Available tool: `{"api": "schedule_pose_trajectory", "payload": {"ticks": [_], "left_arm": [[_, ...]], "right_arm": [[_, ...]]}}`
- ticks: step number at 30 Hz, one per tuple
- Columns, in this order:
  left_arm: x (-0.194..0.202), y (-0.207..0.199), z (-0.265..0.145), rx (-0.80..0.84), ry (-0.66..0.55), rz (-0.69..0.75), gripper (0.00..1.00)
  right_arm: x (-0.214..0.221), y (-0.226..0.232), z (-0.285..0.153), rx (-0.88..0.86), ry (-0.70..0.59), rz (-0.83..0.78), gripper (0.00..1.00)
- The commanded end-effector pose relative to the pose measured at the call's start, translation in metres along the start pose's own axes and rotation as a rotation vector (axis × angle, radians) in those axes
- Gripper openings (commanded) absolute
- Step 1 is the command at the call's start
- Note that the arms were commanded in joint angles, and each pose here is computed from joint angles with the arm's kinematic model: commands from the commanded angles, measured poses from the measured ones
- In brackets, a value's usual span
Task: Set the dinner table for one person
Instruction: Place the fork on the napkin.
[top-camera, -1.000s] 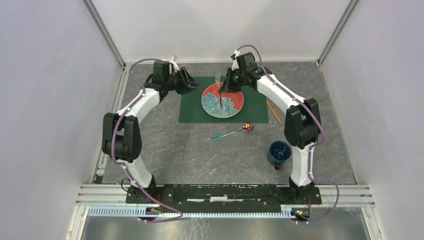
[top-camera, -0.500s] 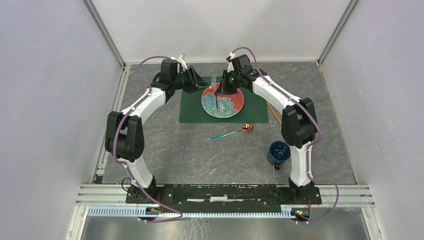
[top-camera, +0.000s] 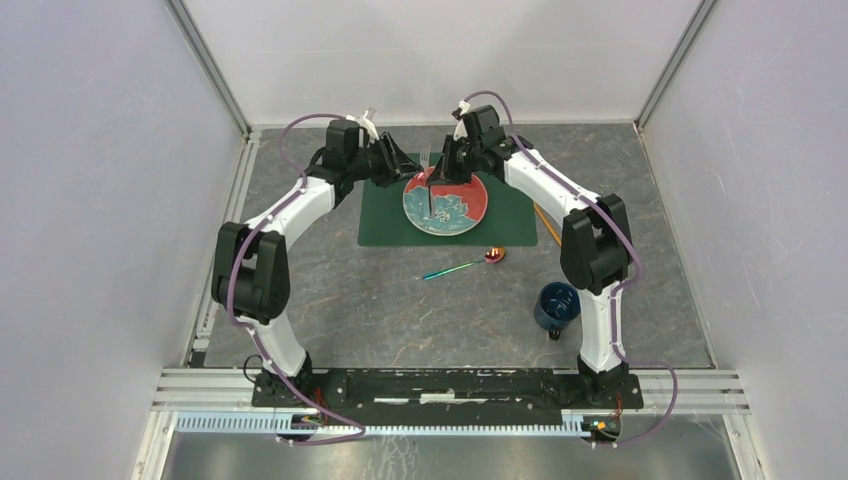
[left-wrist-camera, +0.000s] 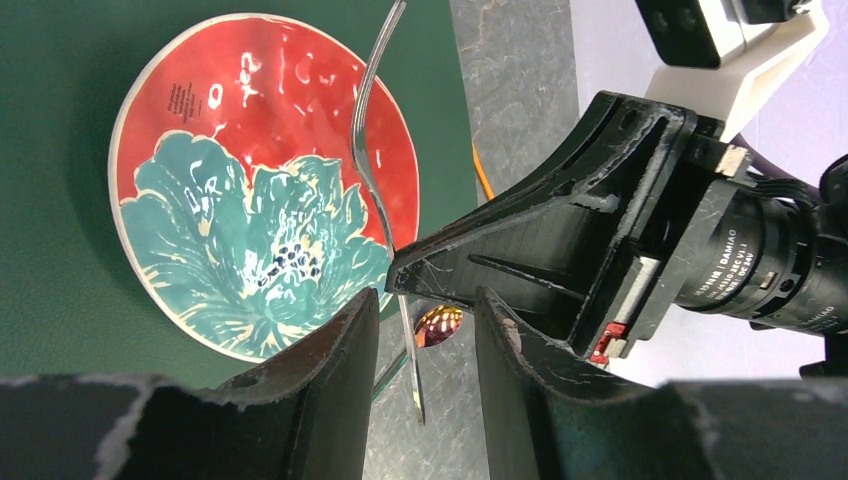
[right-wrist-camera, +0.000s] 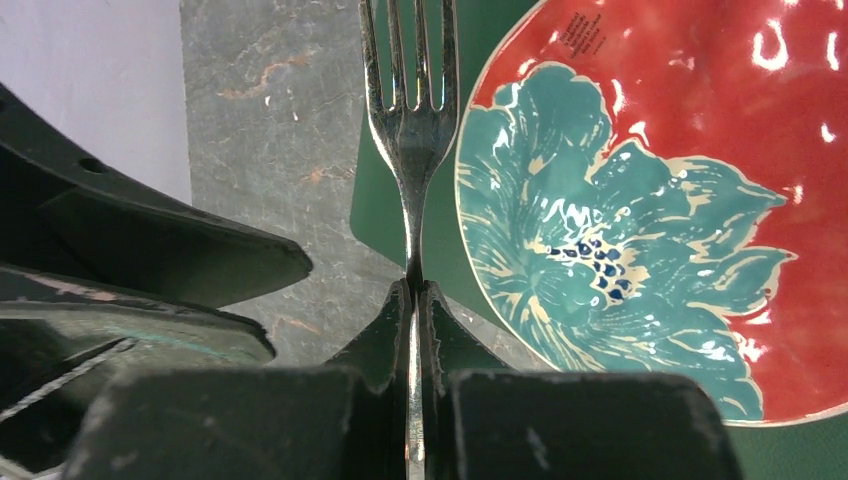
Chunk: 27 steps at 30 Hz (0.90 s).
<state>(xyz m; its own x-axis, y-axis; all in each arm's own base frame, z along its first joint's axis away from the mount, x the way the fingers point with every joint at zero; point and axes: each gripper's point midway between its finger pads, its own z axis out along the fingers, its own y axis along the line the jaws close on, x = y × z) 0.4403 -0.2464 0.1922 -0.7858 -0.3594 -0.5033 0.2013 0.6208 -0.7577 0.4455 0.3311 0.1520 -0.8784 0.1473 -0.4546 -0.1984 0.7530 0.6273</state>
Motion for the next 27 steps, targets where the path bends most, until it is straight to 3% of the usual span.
{"api": "schedule_pose_trajectory", "payload": {"ticks": [1, 11, 27], "left_arm": [[0.004, 0.001, 0.011, 0.018, 0.001, -0.014, 0.46], [0.013, 0.01, 0.023, 0.009, 0.013, -0.007, 0.46], [-0.006, 0.003, 0.036, 0.028, -0.014, 0.014, 0.45]], "right_arm": [[-0.021, 0.03, -0.008, -0.086, -0.057, -0.022, 0.0], [-0.025, 0.038, -0.016, -0.101, -0.069, -0.03, 0.0], [-0.018, 0.04, -0.031, -0.1, -0.068, -0.037, 0.0]]}}
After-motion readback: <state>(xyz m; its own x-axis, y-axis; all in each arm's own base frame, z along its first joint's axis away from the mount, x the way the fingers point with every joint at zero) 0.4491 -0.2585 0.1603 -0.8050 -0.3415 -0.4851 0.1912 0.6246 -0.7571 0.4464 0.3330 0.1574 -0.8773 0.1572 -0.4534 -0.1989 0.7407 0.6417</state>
